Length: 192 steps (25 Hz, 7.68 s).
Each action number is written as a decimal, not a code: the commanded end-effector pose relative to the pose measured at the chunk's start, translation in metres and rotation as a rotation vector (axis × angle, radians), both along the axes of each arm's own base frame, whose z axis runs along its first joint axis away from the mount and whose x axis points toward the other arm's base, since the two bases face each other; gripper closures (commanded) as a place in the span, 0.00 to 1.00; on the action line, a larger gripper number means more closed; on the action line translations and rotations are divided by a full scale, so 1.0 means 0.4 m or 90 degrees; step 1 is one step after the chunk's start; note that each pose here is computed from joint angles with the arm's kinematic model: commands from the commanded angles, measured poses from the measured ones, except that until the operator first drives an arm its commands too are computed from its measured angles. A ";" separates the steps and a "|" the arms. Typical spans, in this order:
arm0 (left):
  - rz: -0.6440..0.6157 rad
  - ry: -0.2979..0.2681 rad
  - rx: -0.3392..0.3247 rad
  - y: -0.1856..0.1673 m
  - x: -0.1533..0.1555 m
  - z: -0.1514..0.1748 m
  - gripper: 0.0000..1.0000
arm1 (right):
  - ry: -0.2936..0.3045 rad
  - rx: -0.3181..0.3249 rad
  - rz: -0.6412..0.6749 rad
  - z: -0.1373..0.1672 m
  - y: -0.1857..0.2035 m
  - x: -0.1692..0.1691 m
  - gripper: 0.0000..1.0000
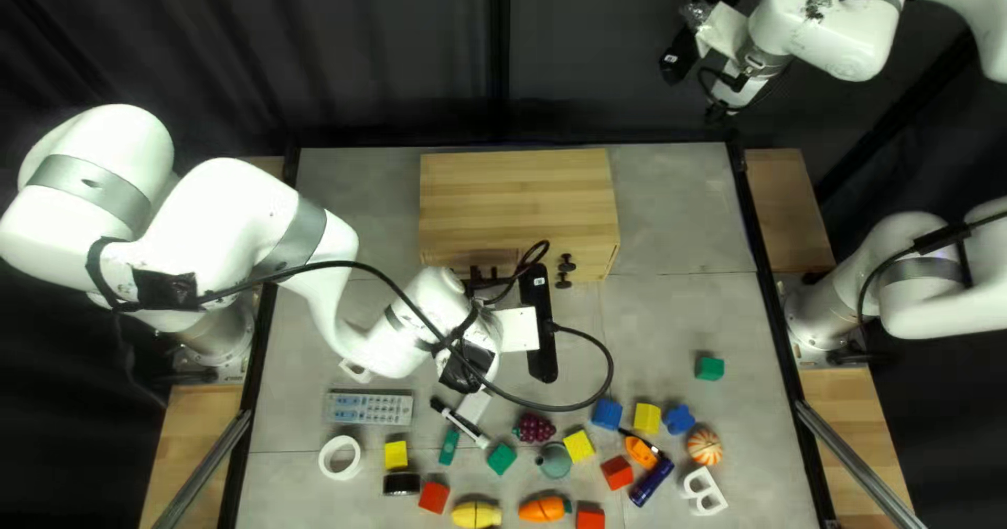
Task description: Open drawers and place objects into drawer and close
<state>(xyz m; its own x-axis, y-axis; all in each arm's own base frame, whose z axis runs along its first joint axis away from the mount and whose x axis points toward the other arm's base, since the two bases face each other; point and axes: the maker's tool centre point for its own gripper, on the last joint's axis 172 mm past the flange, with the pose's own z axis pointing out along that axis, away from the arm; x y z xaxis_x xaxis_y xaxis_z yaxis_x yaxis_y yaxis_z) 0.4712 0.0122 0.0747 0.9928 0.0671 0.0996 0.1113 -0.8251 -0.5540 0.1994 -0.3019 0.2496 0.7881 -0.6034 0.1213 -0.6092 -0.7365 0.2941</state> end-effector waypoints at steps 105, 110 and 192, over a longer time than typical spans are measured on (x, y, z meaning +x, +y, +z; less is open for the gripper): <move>-0.040 0.050 -0.050 -0.104 0.018 -0.006 0.00 | 0.000 0.000 0.000 0.000 0.000 0.000 0.00; -0.029 0.051 -0.034 -0.077 0.012 -0.001 0.00 | 0.000 0.000 0.000 0.000 0.000 0.000 0.00; 0.038 -0.014 -0.114 -0.018 -0.005 -0.014 0.00 | 0.000 0.000 0.000 0.000 0.000 0.000 0.00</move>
